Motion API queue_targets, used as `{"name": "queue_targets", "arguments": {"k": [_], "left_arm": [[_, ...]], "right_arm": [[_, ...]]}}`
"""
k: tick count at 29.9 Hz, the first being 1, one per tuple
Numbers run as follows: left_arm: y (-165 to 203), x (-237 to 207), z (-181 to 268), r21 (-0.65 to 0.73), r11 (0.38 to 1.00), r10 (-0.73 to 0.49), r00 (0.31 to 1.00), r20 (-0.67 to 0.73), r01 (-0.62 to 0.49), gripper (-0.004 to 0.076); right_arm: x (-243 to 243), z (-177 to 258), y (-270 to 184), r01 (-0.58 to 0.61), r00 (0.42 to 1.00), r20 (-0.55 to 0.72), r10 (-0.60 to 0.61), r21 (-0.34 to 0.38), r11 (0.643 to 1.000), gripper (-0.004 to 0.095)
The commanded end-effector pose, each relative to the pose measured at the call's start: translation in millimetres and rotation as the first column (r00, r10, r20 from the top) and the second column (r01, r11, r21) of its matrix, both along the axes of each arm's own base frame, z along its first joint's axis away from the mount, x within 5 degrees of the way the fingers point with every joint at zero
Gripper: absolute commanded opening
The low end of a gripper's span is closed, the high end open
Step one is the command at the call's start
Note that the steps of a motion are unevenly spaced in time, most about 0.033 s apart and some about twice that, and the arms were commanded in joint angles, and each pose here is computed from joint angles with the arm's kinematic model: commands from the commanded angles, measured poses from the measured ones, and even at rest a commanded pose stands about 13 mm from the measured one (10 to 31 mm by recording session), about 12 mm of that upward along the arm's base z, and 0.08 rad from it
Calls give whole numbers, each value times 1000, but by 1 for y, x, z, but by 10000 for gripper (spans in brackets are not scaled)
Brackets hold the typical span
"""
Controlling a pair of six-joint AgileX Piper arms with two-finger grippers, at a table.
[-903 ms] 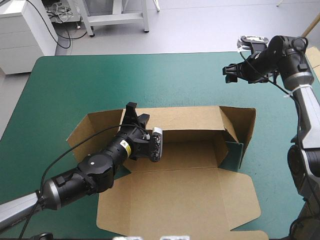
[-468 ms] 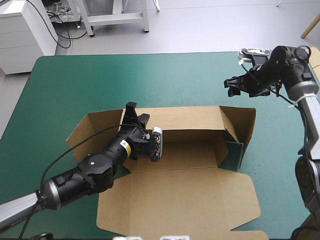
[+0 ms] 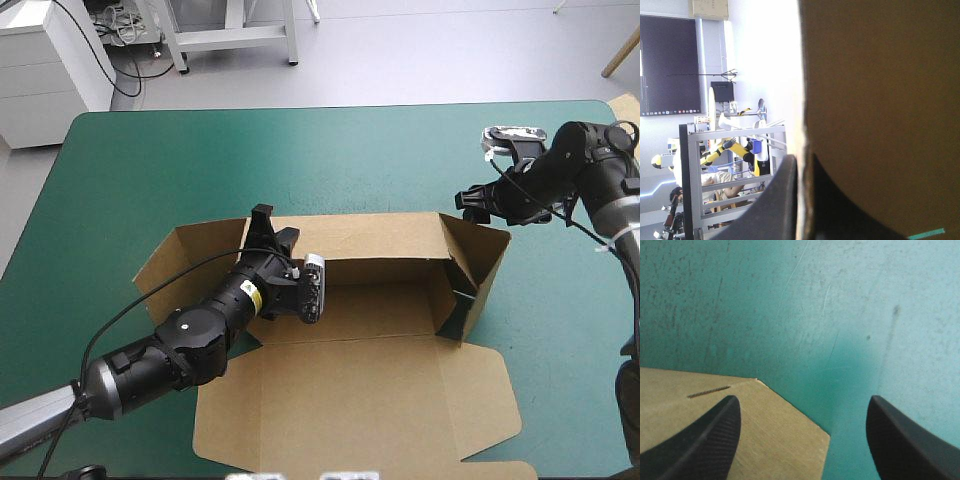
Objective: Fold the box
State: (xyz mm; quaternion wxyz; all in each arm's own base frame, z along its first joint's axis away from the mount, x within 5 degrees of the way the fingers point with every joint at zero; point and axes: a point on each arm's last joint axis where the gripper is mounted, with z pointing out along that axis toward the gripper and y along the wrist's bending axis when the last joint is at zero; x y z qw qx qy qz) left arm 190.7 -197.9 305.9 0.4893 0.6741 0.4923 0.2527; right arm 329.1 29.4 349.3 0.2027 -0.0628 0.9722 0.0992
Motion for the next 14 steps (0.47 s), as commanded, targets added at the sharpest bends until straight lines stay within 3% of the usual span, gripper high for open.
{"name": "queue_targets", "arguments": {"k": [1,7,14], "left_arm": [[0,-1,10,-34,999,-2,1000,20,3,-8],[0,-1,10,-34,999,-2,1000,20,3,-8],[0,-1,10,-34,999,-2,1000,20,3,-8]], "right_arm": [[-25,23,0,-48,994,97,46,21,999,645],[-52,25,7,-138,972,201,123,65,988,645],[-81,25,9,-200,904,391,172,33,979,645]]}}
